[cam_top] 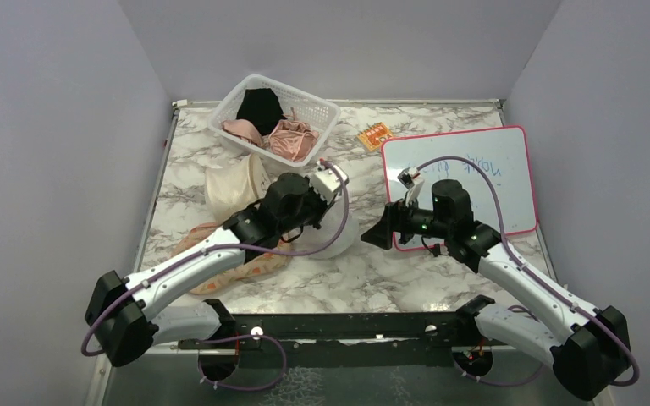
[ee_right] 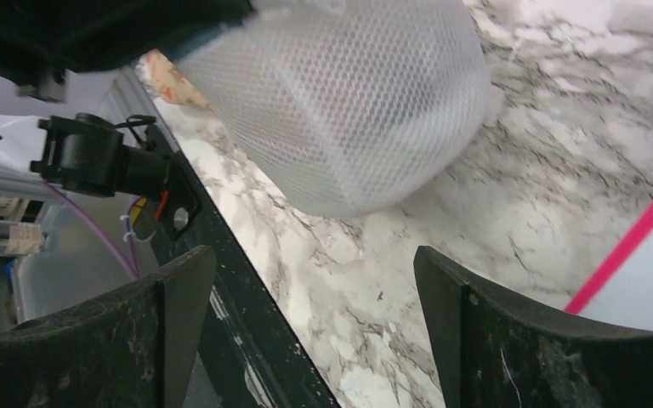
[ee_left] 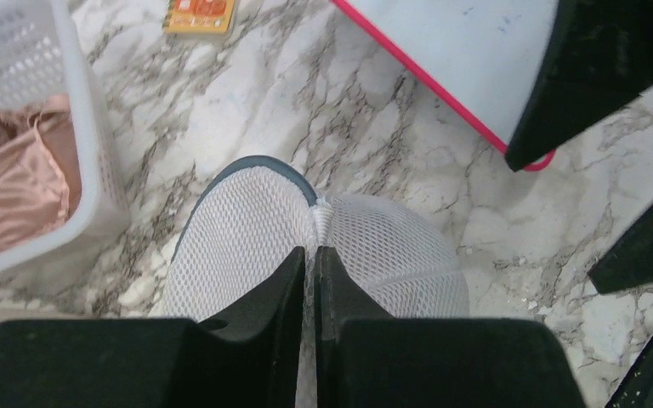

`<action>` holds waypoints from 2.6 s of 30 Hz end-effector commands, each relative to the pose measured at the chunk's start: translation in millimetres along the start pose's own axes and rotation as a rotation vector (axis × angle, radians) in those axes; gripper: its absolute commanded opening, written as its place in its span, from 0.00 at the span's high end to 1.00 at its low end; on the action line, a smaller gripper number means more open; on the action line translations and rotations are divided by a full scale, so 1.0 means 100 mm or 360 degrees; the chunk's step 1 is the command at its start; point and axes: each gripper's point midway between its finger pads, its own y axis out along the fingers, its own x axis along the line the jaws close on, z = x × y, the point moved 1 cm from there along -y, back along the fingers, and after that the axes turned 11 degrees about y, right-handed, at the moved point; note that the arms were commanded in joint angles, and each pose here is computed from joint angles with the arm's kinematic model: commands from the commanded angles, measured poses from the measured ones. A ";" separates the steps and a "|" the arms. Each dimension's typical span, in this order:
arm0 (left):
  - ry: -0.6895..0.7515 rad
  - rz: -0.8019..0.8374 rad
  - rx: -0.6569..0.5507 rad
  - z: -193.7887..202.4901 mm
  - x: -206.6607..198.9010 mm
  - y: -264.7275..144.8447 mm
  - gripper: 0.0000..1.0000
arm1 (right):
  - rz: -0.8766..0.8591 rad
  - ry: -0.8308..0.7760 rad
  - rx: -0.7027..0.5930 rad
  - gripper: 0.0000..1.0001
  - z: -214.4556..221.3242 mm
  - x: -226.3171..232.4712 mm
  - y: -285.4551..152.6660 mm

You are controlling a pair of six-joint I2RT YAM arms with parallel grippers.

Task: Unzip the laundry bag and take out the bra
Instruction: Adjust the laundry bag at the center of the board, then unzip the laundry bag at the center of the board.

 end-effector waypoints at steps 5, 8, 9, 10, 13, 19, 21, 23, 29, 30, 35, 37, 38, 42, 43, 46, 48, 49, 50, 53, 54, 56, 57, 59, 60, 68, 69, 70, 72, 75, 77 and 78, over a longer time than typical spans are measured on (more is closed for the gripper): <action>0.0290 0.0140 -0.0606 -0.18 -0.22 -0.22 1.00 | -0.0335 -0.0240 -0.0124 0.16 -0.21 0.34 0.05; 0.0309 0.0195 -0.0631 -0.17 -0.28 -0.25 1.00 | -0.0346 -0.0296 -0.0165 0.23 -0.25 0.30 0.12; 0.0316 0.0199 -0.0635 -0.17 -0.29 -0.26 1.00 | -0.0352 -0.0309 -0.0178 0.26 -0.27 0.29 0.15; 0.0329 0.0203 -0.0633 -0.16 -0.29 -0.26 1.00 | -0.0361 -0.0320 -0.0193 0.30 -0.29 0.29 0.16; 0.0355 0.0205 -0.0608 -0.12 -0.29 -0.27 1.00 | -0.0396 -0.0378 -0.0195 0.35 -0.31 0.29 0.21; 0.0384 0.0264 -0.0601 -0.11 -0.34 -0.29 1.00 | -0.0520 -0.0594 -0.0152 0.50 -0.25 0.29 0.30; 0.0390 0.0279 -0.0602 -0.12 -0.36 -0.29 1.00 | -0.0576 -0.0645 -0.0175 0.51 -0.25 0.32 0.33; 0.0389 0.0295 -0.0606 -0.12 -0.37 -0.29 1.00 | -0.0639 -0.0690 -0.0204 0.49 -0.27 0.37 0.33; 0.0380 0.0342 -0.0617 -0.14 -0.42 -0.30 1.00 | -0.0661 -0.0764 -0.0218 0.49 -0.31 0.35 0.39; 0.0382 0.0352 -0.0623 -0.15 -0.43 -0.31 1.00 | -0.0674 -0.0775 -0.0215 0.49 -0.30 0.37 0.39; 0.0378 0.0364 -0.0629 -0.16 -0.44 -0.32 1.00 | -0.0821 -0.0793 -0.0138 0.57 -0.21 0.45 0.39; 0.0378 0.0366 -0.0635 -0.17 -0.45 -0.33 1.00 | -0.0858 -0.0771 -0.0099 0.63 -0.19 0.46 0.42; 0.0378 0.0364 -0.0633 -0.17 -0.44 -0.32 1.00 | -0.0869 -0.0756 -0.0081 0.65 -0.17 0.45 0.43; 0.0374 0.0371 -0.0634 -0.17 -0.45 -0.32 1.00 | -0.0869 -0.0747 -0.0068 0.68 -0.15 0.43 0.45; 0.0373 0.0369 -0.0628 -0.16 -0.45 -0.32 1.00 | -0.0860 -0.0749 -0.0077 0.72 -0.16 0.42 0.45; 0.0373 0.0363 -0.0623 -0.15 -0.45 -0.31 1.00 | -0.0836 -0.0753 -0.0107 0.80 -0.18 0.43 0.43; 0.0372 0.0367 -0.0623 -0.15 -0.45 -0.31 1.00 | -0.0823 -0.0753 -0.0121 0.80 -0.20 0.42 0.43; 0.0374 0.0373 -0.0622 -0.15 -0.46 -0.30 1.00 | -0.0812 -0.0754 -0.0128 0.80 -0.21 0.42 0.43; 0.0375 0.0374 -0.0625 -0.15 -0.46 -0.30 1.00 | -0.0803 -0.0761 -0.0134 0.80 -0.22 0.41 0.43; 0.0374 0.0383 -0.0619 -0.14 -0.47 -0.30 1.00 | -0.0781 -0.0763 -0.0137 0.80 -0.22 0.40 0.43; 0.0374 0.0381 -0.0619 -0.14 -0.47 -0.30 1.00 | -0.0772 -0.0763 -0.0141 0.80 -0.23 0.40 0.43; 0.0378 0.0381 -0.0623 -0.15 -0.46 -0.30 1.00 | -0.0753 -0.0760 -0.0160 0.80 -0.25 0.39 0.43; 0.0377 0.0381 -0.0621 -0.15 -0.46 -0.30 1.00 | -0.0739 -0.0756 -0.0171 0.81 -0.26 0.38 0.43; 0.0377 0.0384 -0.0620 -0.15 -0.47 -0.30 1.00 | -0.0723 -0.0745 -0.0174 0.82 -0.26 0.36 0.44; 0.0378 0.0386 -0.0621 -0.15 -0.47 -0.30 1.00 | -0.0721 -0.0743 -0.0171 0.82 -0.26 0.35 0.45; 0.0378 0.0385 -0.0626 -0.16 -0.47 -0.31 1.00 | -0.0739 -0.0710 -0.0174 0.86 -0.27 0.36 0.47; 0.0376 0.0385 -0.0625 -0.16 -0.47 -0.31 1.00 | -0.0741 -0.0707 -0.0173 0.88 -0.27 0.36 0.48; 0.0375 0.0387 -0.0627 -0.16 -0.47 -0.32 1.00 | -0.0743 -0.0705 -0.0171 0.91 -0.27 0.36 0.48; 0.0376 0.0386 -0.0630 -0.17 -0.47 -0.32 1.00 | -0.0736 -0.0701 -0.0172 0.93 -0.28 0.36 0.48; 0.0376 0.0382 -0.0633 -0.17 -0.46 -0.33 1.00 | -0.0703 -0.0692 -0.0187 0.94 -0.29 0.33 0.49; 0.0377 0.0380 -0.0636 -0.17 -0.46 -0.33 1.00 | -0.0674 -0.0681 -0.0199 0.98 -0.30 0.30 0.49; 0.0376 0.0381 -0.0635 -0.17 -0.46 -0.33 1.00 | -0.0652 -0.0672 -0.0208 0.99 -0.31 0.29 0.50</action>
